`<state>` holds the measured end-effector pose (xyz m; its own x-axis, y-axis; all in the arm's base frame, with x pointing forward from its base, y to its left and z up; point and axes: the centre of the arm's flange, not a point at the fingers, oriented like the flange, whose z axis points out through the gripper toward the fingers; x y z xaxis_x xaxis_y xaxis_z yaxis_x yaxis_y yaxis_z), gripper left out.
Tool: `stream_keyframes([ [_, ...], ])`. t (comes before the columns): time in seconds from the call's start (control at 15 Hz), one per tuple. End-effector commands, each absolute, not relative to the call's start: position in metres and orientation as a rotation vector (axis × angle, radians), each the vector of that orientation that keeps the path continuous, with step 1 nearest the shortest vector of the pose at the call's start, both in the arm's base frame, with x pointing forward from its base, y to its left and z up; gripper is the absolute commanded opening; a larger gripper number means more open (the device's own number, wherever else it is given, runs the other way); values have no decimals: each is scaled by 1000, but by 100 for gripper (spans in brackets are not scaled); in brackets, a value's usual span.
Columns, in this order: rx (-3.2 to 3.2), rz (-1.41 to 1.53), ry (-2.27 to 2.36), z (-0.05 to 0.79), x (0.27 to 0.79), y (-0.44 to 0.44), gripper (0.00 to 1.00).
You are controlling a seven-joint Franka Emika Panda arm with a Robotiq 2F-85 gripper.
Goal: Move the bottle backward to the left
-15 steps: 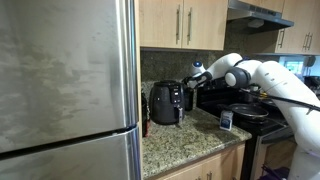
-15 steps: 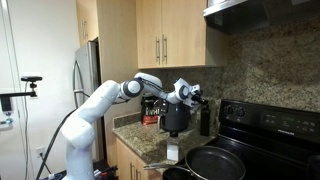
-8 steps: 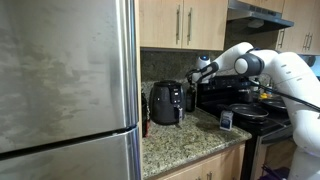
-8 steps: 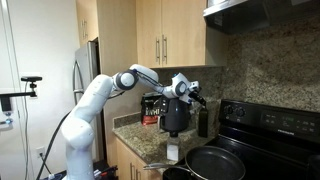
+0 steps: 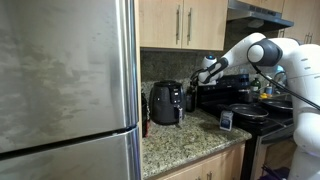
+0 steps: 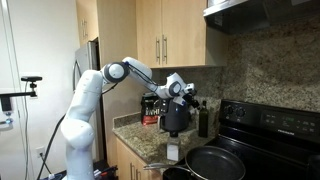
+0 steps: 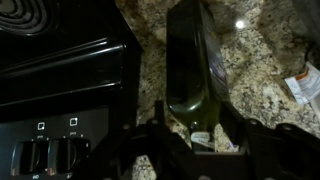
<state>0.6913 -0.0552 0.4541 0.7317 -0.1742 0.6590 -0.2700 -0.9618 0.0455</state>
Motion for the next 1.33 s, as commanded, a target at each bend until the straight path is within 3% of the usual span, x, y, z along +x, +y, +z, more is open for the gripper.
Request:
stream_keyframes([
  [0.0, 2772, 1057, -367, 440, 684, -55, 91],
  [0.13, 2754, 1103, -378, 441, 697, -53, 100],
  [0.53, 2674, 1196, -492, 464, 750, -44, 100],
  [0.6, 2731, 1186, -448, 456, 722, -45, 100],
  [1.27, 2674, 1232, -529, 431, 782, -41, 100],
])
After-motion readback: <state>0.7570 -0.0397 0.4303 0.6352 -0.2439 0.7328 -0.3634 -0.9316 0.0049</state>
